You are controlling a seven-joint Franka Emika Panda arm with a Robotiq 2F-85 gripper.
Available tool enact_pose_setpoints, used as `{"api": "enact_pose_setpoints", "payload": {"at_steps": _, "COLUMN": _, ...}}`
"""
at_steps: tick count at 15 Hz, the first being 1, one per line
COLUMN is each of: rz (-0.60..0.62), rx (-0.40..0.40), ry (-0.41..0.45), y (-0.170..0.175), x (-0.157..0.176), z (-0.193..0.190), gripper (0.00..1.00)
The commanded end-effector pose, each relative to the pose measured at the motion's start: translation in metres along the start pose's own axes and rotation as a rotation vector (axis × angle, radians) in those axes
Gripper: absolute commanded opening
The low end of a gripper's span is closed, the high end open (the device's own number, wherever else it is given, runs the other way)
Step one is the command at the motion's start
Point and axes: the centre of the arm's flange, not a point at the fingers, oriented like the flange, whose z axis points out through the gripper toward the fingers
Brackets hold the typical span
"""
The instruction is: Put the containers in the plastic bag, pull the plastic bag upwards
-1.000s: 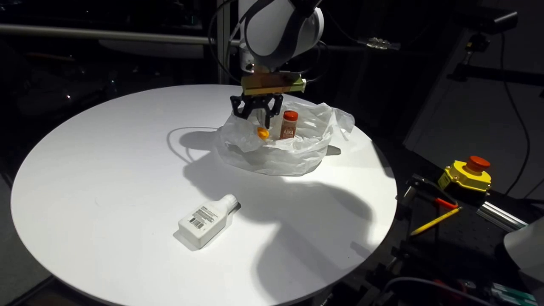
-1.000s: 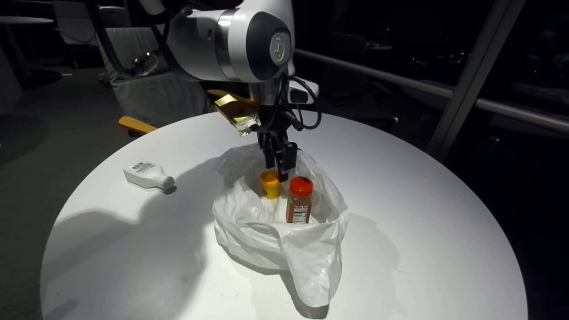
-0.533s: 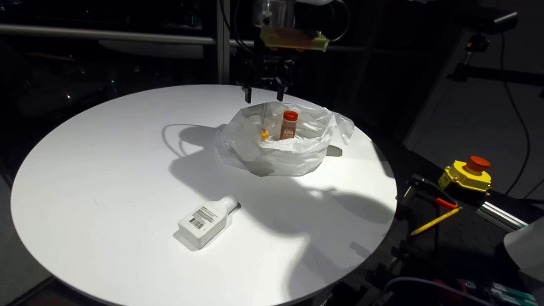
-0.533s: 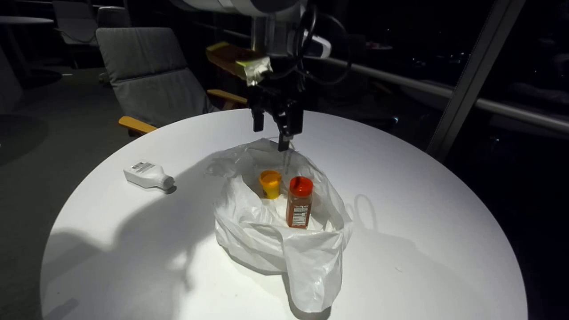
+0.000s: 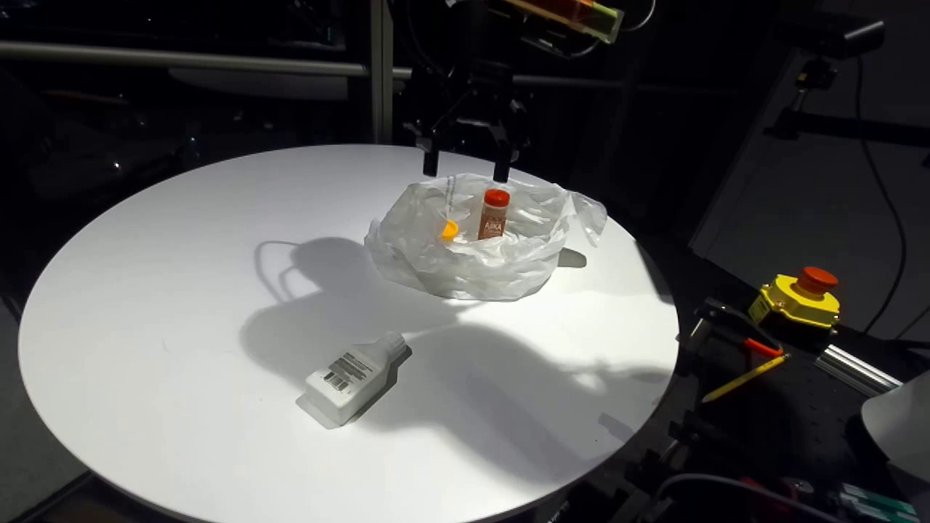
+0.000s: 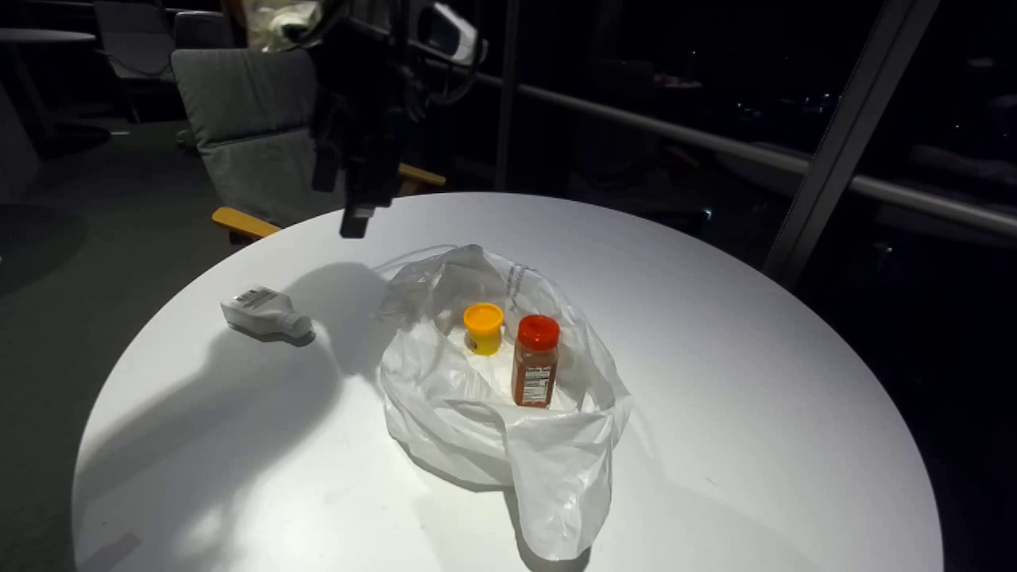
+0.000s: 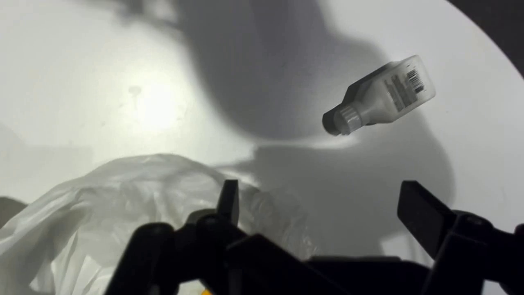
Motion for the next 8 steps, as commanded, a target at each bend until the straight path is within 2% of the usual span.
{"api": "enact_pose_setpoints", "payload": {"at_steps": 1, "rz": 0.13, "rx": 0.151, "ry": -0.027, "y": -0.024, "x": -0.032, "z": 0.056, "gripper": 1.0}}
{"api": "enact_pose_setpoints", "payload": {"at_steps": 5, "rz": 0.317, "rx": 0.253, "ry": 0.016, "y": -0.052, "x": -0.055, "z": 0.129, "gripper": 1.0}}
{"api": "enact_pose_setpoints", "payload": {"at_steps": 8, "rz": 0.415, "rx": 0.293, "ry": 0.043, "y": -0.07, "x": -0.075, "z": 0.159, "gripper": 1.0}}
